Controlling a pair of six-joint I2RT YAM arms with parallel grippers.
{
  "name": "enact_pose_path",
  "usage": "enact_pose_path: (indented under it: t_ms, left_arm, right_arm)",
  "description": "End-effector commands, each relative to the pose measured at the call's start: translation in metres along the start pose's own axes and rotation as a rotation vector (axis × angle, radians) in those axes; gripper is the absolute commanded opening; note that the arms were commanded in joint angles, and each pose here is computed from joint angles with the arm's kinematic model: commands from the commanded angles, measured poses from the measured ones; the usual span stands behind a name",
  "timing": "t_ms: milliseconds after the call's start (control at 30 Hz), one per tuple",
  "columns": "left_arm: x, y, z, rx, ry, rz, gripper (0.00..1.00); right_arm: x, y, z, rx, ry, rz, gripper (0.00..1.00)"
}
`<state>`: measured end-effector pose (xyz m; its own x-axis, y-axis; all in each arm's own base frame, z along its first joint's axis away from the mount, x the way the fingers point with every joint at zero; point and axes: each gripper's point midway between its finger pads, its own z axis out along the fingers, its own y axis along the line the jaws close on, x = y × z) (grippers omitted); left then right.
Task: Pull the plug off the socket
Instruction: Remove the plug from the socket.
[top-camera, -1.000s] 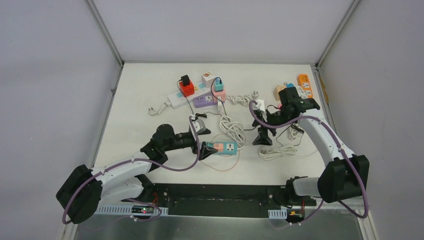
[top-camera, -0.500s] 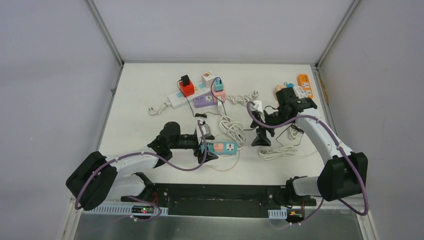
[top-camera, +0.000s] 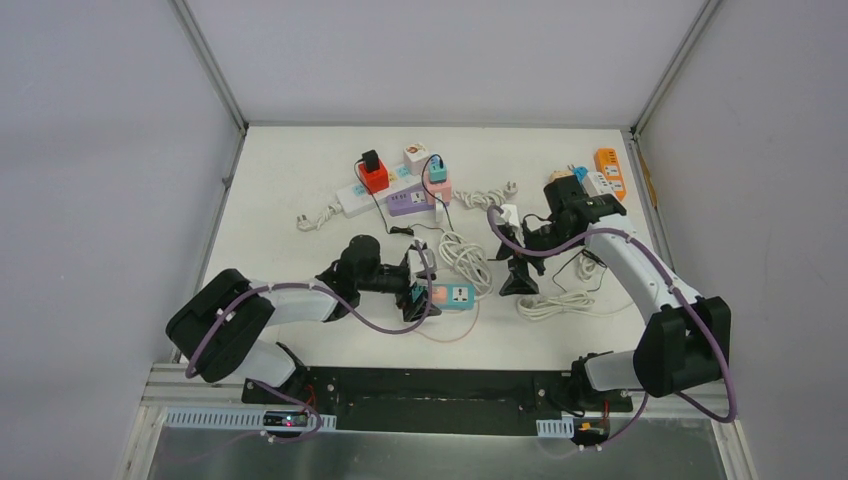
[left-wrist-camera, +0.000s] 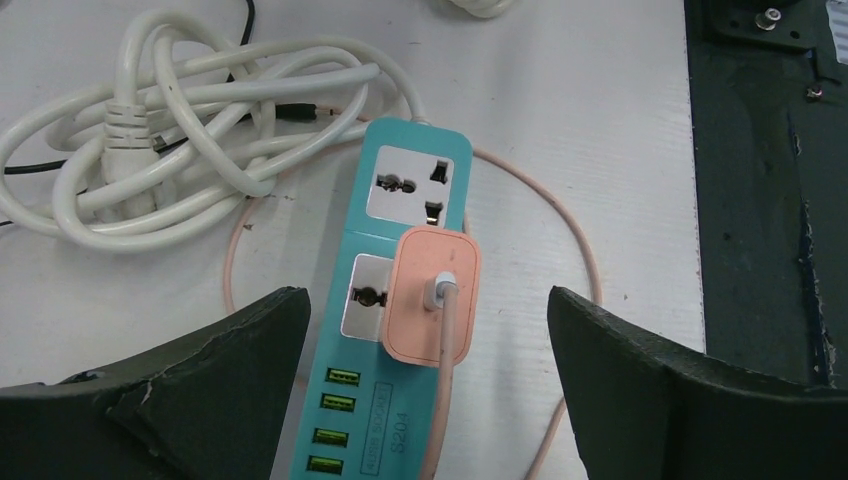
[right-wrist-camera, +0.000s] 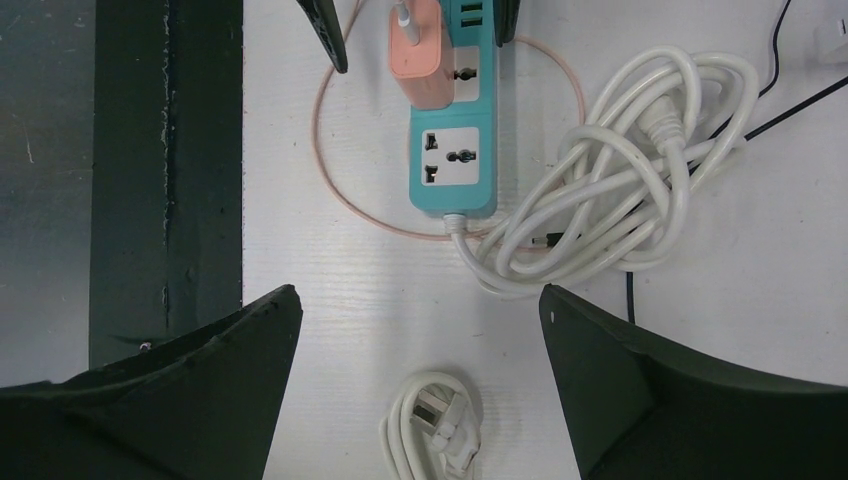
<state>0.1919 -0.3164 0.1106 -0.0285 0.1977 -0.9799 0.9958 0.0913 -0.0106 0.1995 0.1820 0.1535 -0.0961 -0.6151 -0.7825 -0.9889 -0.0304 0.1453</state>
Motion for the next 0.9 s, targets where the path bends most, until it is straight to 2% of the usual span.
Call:
enact_pose_path:
  t_ms: [0, 267, 567, 700, 800, 833, 867]
  left_arm:
    - [-0.018, 0.005, 0.009, 0.032, -0.069, 0.044, 0.88]
    - [-0.009, 0.003, 0.015, 0.025, -0.068, 0.131, 0.78]
    - [-0.001, 0.001, 0.022, 0.029, -0.016, 0.125, 0.62]
    - [-0.005, 0.0, 0.021, 0.031, -0.015, 0.124, 0.39]
    - [-0.011, -0.001, 0.018, 0.023, -0.021, 0.13, 0.05]
    - [-0.012, -0.001, 0.017, 0.024, -0.021, 0.13, 0.0]
    - [-0.013, -0.001, 0.016, 0.02, -0.022, 0.13, 0.0]
  right_arm:
    - [-0.002, 0.003, 0.004, -0.025, -0.009, -0.031, 0.93]
    - [-0.001, 0.003, 0.005, -0.031, -0.004, -0.028, 0.93]
    - [0.0, 0.003, 0.006, -0.037, 0.002, -0.029, 0.93]
    - [0.003, 0.002, 0.007, -0.04, 0.006, -0.023, 0.93]
    - [0.006, 0.002, 0.01, -0.048, 0.014, -0.019, 0.93]
    - [0.007, 0.002, 0.01, -0.05, 0.016, -0.018, 0.93]
    - [0.008, 0.002, 0.012, -0.053, 0.018, -0.015, 0.92]
